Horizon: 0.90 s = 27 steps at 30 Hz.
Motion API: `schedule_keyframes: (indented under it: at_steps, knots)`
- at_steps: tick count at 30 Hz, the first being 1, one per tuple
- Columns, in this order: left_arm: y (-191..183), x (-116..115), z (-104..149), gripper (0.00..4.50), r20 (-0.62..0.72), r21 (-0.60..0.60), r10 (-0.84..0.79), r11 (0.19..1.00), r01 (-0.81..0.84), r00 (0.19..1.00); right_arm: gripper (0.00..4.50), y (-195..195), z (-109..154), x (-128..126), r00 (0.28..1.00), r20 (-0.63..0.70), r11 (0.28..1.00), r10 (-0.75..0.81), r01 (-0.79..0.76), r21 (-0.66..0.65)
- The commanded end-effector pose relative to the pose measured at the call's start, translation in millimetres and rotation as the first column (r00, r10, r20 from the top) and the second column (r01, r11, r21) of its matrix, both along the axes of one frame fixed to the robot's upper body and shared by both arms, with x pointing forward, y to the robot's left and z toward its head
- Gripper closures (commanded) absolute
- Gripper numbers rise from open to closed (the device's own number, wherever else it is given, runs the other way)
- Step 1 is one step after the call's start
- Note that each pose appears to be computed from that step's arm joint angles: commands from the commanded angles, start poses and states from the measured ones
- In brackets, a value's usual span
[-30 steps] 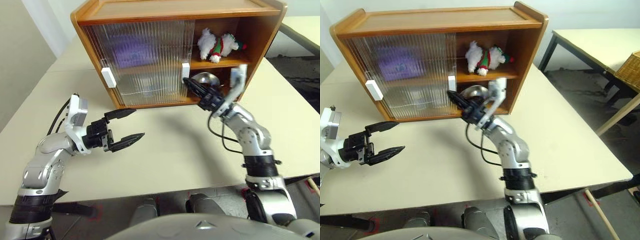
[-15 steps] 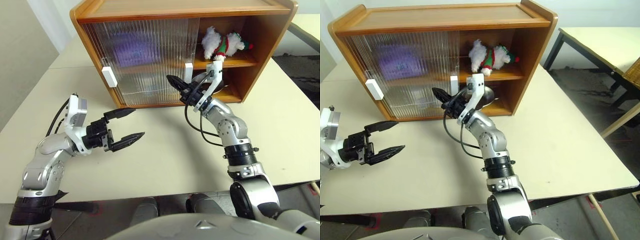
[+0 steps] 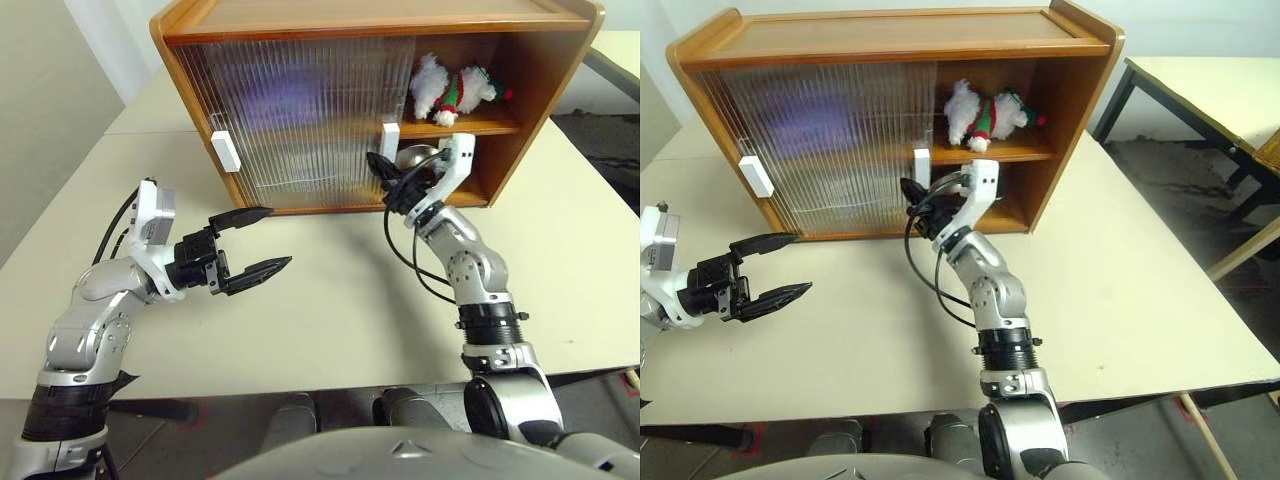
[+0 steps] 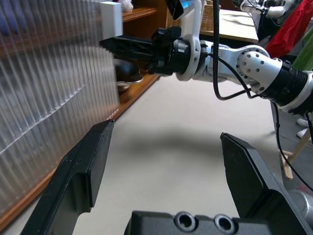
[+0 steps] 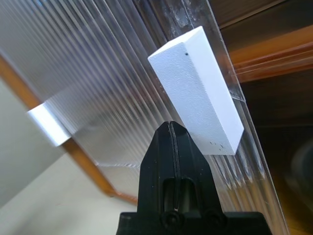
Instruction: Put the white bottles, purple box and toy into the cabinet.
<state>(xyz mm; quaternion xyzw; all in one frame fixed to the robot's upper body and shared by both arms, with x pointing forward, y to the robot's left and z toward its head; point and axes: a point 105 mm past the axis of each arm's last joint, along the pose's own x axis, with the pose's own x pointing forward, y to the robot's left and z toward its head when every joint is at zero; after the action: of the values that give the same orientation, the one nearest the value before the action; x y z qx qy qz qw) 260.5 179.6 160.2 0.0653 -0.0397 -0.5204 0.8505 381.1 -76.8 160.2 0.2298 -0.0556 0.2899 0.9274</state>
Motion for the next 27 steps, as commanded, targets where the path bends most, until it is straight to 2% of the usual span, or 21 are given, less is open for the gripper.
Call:
schedule_keyframes:
  at_steps: [1, 8, 27]
  knots:
    - [-4, 0, -1, 0.00, -0.009, 0.009, -0.020, 1.000, 0.020, 1.000, 4.47, -25, 0, 5, 0.994, 0.005, 0.994, -0.106, 0.106, -0.014]
    - [-5, 0, -1, 0.00, -0.010, 0.011, -0.029, 1.000, 0.029, 1.000, 4.47, -38, 5, 9, 0.988, 0.025, 0.988, -0.150, 0.151, -0.036]
    - [-13, 0, 0, 0.00, -0.024, 0.012, -0.070, 0.997, 0.070, 0.997, 4.47, -104, 5, 11, 0.932, 0.072, 0.924, -0.356, 0.363, -0.124]
